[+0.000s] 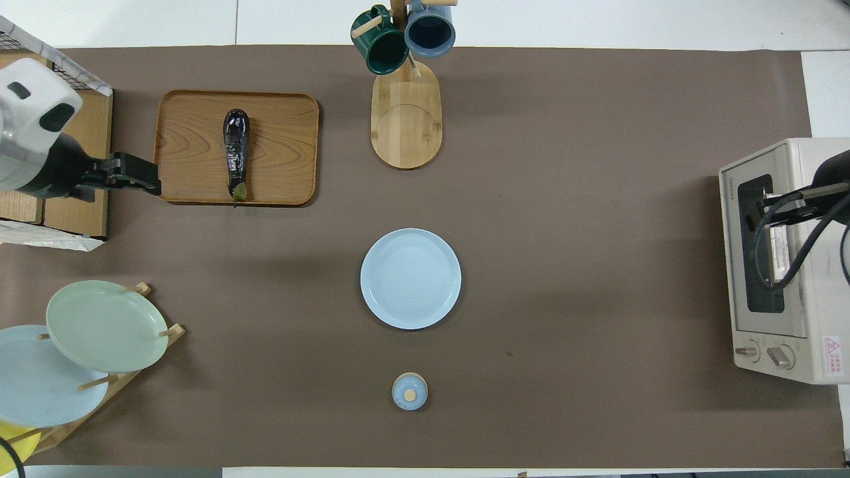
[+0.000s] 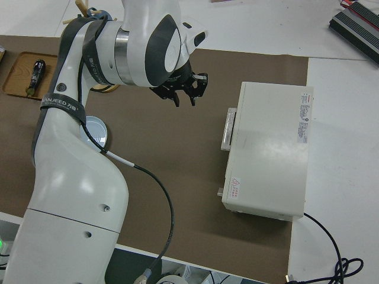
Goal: Put eggplant into oven
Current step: 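Move the left gripper toward the eggplant on the wooden tray, then grasp the eggplant with the left gripper and lift it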
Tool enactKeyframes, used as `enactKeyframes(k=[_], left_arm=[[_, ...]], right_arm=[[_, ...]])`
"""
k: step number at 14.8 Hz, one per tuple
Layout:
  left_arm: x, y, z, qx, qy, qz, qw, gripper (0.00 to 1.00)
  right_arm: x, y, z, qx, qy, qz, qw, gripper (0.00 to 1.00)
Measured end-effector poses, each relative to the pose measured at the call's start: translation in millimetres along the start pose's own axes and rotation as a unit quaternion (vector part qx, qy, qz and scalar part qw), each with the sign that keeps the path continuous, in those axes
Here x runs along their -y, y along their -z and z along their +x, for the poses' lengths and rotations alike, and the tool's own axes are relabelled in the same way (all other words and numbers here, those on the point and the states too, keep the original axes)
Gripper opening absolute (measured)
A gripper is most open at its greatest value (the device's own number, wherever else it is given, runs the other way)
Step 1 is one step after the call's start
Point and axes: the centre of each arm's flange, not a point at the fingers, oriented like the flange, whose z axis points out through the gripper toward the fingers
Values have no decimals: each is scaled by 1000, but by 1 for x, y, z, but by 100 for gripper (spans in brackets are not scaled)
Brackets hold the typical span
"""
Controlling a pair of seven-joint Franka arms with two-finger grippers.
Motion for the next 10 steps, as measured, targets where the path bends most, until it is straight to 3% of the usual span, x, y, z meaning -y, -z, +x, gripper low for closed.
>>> enactKeyframes(k=[2, 5, 10], left_arm=[[-1, -40, 35, 1, -7, -4, 1000, 100], [-3, -96, 70, -8, -28, -9, 1000, 100], [-34, -174, 94, -18, -64, -12, 998, 100]], right_arm=[[-6, -20, -2, 12, -37, -38, 999, 2], [-13, -53, 0, 17, -57, -94, 994, 1], [-16, -83, 0, 16, -49, -138, 989, 1]])
